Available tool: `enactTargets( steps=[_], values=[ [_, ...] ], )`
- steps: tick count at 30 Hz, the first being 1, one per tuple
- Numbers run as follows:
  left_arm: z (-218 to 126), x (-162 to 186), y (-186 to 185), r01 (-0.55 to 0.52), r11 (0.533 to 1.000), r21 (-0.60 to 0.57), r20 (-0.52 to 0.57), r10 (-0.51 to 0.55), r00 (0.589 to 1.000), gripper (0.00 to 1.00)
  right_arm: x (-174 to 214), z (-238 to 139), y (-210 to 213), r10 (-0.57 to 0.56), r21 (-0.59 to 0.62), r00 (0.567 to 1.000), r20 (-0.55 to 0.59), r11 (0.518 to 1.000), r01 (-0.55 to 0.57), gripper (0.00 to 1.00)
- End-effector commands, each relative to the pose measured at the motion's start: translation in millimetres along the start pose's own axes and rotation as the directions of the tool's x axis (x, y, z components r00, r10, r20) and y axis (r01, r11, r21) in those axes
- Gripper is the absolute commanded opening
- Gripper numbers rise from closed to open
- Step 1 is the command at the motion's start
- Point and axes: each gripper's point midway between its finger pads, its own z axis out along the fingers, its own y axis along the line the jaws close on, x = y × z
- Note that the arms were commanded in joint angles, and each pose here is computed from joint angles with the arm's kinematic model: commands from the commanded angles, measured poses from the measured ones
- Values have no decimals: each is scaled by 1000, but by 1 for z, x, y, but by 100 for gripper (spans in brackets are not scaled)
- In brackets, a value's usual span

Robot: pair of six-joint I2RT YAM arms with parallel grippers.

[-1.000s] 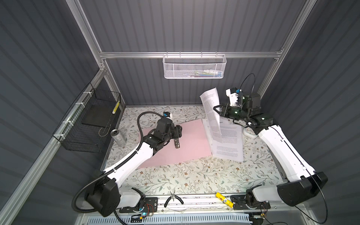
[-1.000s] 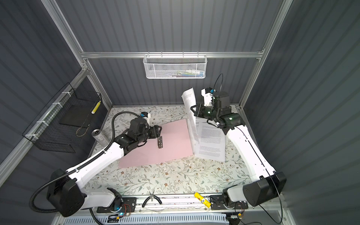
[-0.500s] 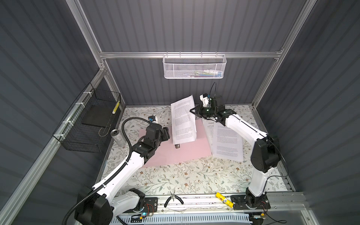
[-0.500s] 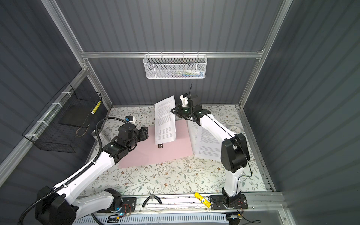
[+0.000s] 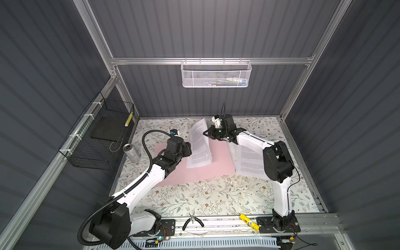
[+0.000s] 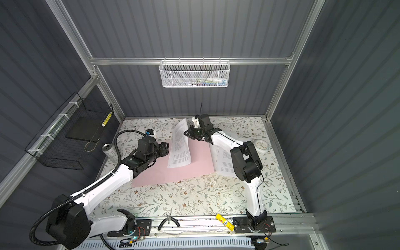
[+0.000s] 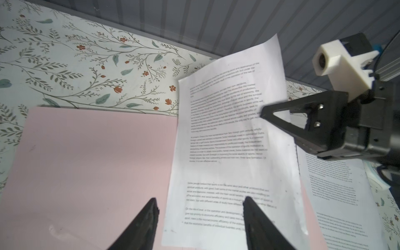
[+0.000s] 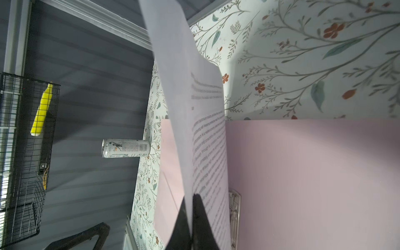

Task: Put the files into the folder
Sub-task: 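Lift the papers and carry them over the pink folder with the right gripper, then lower the papers onto the clip with the right gripper while the left gripper presses them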

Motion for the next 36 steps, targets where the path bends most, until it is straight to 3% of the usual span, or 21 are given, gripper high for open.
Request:
enactTargets(
  steps=[1,19,27,36],
  values=[
    [3,3,-5,21,999,41,-6,-21,1000,64,6,11,11,-50,-34,999,3,998,50,0],
    [9,16,-4,41,998,50,-38,-39,999,62,31,60,4,-26,44,999,31,999,24,0],
    [12,24,-4,59,996,62,-62,-55,997,62,42,86,3,0,15,999,-34,1000,1,0],
    [14,26,-4,57,997,56,-71,-53,996,62,63,108,15,-58,-4,994,-92,998,58,0]
  ],
)
